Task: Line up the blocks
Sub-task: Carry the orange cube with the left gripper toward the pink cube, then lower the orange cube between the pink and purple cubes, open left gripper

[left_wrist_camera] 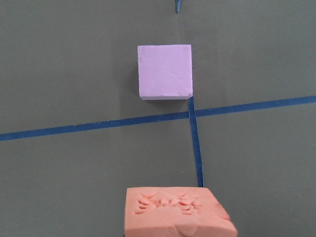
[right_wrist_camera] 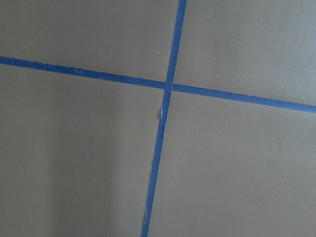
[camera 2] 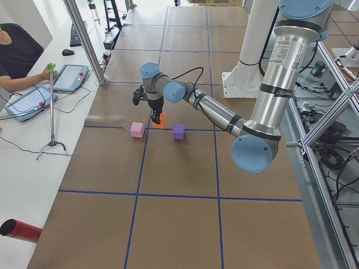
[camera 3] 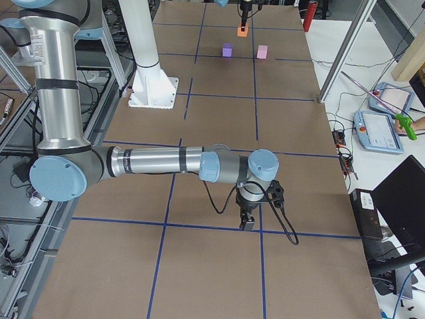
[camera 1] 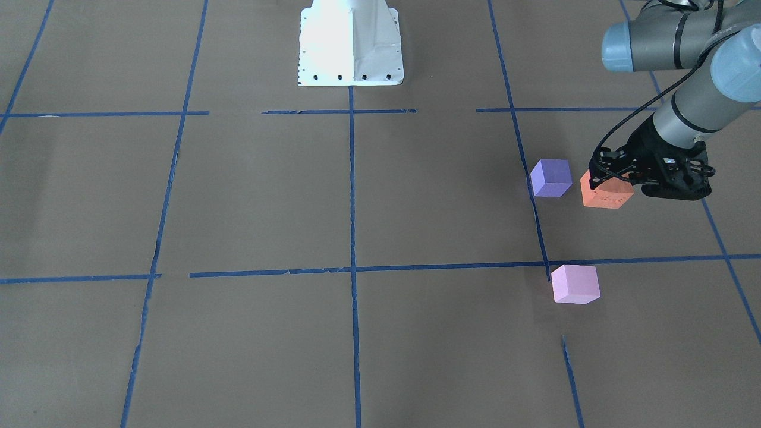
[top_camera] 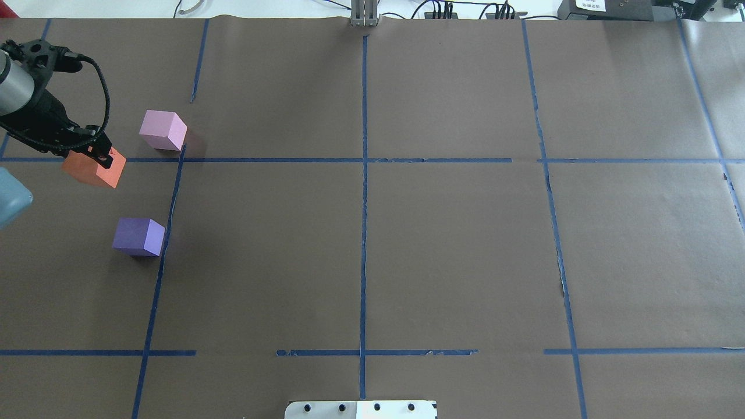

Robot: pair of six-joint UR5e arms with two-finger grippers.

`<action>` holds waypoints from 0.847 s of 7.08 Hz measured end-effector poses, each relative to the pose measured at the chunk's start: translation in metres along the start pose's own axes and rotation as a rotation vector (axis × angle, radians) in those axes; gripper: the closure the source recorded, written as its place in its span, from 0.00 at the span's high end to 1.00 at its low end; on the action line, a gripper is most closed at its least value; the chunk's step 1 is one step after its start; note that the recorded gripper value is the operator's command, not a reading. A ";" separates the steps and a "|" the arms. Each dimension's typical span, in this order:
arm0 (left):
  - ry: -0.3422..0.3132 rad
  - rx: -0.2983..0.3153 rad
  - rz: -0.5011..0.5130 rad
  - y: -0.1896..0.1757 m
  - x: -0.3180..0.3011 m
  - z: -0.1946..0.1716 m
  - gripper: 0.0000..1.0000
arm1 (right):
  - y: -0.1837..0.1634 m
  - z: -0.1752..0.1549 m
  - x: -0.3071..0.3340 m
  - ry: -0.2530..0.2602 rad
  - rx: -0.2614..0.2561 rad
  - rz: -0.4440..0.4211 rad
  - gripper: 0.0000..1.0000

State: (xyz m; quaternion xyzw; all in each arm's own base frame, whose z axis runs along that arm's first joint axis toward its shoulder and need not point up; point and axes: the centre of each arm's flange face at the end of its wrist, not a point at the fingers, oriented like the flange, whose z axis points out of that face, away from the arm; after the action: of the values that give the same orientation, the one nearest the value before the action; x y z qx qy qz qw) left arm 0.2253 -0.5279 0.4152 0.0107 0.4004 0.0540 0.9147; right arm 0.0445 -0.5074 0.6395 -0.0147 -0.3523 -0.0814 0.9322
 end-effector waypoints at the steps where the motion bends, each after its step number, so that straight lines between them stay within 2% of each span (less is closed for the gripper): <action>1: 0.009 -0.003 -0.020 -0.006 -0.009 0.016 0.00 | 0.000 0.000 0.000 0.000 0.000 0.000 1.00; 3: 0.027 0.004 -0.067 -0.017 -0.017 0.043 0.00 | 0.000 0.000 0.000 0.000 0.000 0.000 1.00; 6: 0.047 -0.018 -0.092 -0.016 0.009 0.073 0.00 | 0.000 0.000 0.000 0.000 0.000 0.000 1.00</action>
State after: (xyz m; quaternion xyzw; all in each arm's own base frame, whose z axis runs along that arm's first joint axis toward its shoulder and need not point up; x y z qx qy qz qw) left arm 0.2862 -0.5412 0.4573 -0.0173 0.4212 0.0154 0.9067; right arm 0.0445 -0.5074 0.6393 -0.0145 -0.3523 -0.0814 0.9322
